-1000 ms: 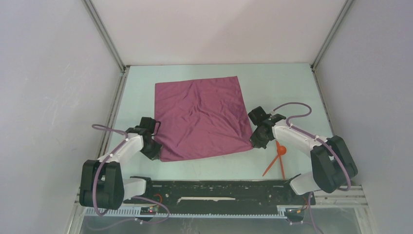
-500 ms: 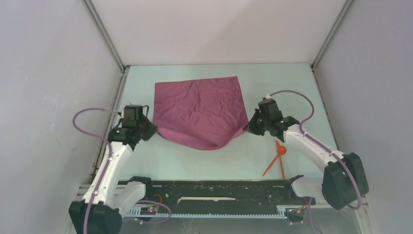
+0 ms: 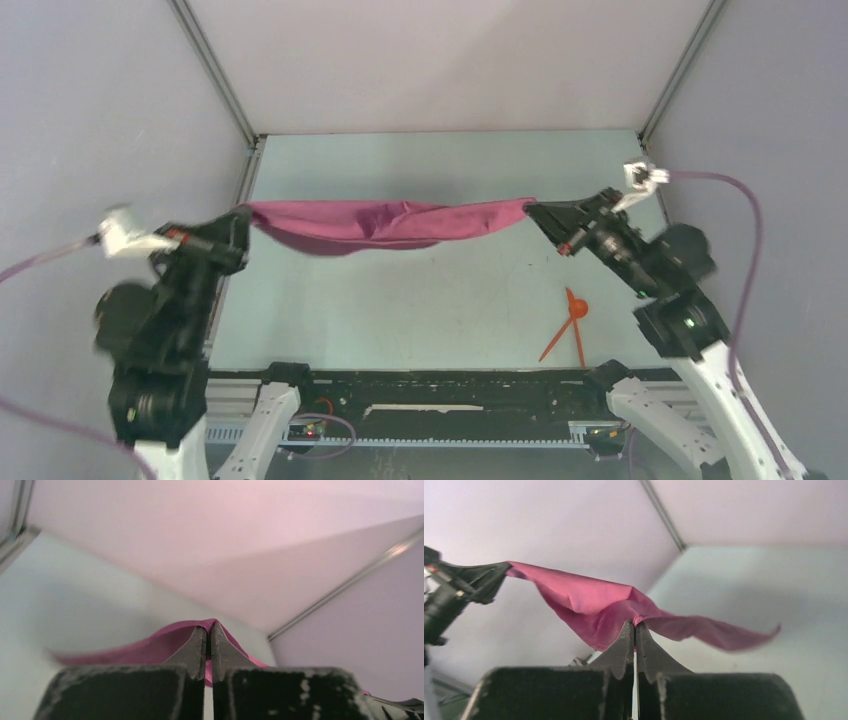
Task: Fold the napkin into a case and place the utensils inside
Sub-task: Pick up the flattened napkin from the center of the board, then fold and flatten the napkin at the center of the board.
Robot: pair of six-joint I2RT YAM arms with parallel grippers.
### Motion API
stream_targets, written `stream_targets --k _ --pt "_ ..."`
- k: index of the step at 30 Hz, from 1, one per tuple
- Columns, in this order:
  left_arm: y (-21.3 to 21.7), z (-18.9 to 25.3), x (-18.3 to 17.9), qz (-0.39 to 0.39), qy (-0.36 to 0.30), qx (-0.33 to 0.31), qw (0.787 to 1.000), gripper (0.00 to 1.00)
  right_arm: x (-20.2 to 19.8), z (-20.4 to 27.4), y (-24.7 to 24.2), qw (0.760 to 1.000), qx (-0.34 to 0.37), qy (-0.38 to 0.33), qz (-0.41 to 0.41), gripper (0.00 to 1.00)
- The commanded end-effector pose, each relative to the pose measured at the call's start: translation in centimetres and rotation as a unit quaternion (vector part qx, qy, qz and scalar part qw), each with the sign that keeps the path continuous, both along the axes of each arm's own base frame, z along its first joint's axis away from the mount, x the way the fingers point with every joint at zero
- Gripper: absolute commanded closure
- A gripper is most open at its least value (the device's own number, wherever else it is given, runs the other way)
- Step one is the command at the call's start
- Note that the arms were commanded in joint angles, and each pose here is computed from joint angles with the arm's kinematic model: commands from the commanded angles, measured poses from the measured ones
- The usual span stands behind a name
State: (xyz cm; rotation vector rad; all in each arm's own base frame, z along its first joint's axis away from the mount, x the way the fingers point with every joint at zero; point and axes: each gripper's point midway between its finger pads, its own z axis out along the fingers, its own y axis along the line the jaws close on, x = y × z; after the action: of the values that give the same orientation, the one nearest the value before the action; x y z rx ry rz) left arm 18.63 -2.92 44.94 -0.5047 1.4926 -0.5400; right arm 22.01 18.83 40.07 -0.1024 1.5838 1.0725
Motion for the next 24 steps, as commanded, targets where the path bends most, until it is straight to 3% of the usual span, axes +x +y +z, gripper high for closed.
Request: stream_targets --k 1,4,7,12,17,22,24 --pt "-0.6 6.1 -5.5 -0.023 -0.133 0.015 0.991 1.0 -4.4 5.7 -0.1 0.993 0.03 -0.106 0.048 1.0" --pt "-0.2 7.3 -6.5 -0.012 -0.154 0.011 0.988 1.0 -4.7 7.0 -0.2 0.991 0.048 -0.112 0.046 1.0" --pt "0.3 6.5 -4.0 0.003 -0.127 0.01 0.992 1.0 -2.8 7.2 0.1 0.993 0.053 -0.106 0.024 1.0" --pt "2.7 1.6 3.8 0.078 -0.014 0.016 0.997 1.0 5.0 4.8 1.8 0.997 0.037 -0.057 -0.04 1.0" --pt "5.3 -5.9 12.2 0.142 0.109 0.044 0.983 1.0 14.3 -1.0 3.5 0.995 0.008 0.007 -0.098 1.0" --pt "8.5 -14.9 20.8 0.138 0.205 -0.002 0.969 1.0 23.3 -7.2 4.3 0.988 -0.033 0.057 -0.141 1.0" --pt "9.0 -18.1 24.1 0.107 0.234 -0.061 0.965 1.0 27.0 -11.0 4.7 0.984 -0.047 0.09 -0.146 1.0"
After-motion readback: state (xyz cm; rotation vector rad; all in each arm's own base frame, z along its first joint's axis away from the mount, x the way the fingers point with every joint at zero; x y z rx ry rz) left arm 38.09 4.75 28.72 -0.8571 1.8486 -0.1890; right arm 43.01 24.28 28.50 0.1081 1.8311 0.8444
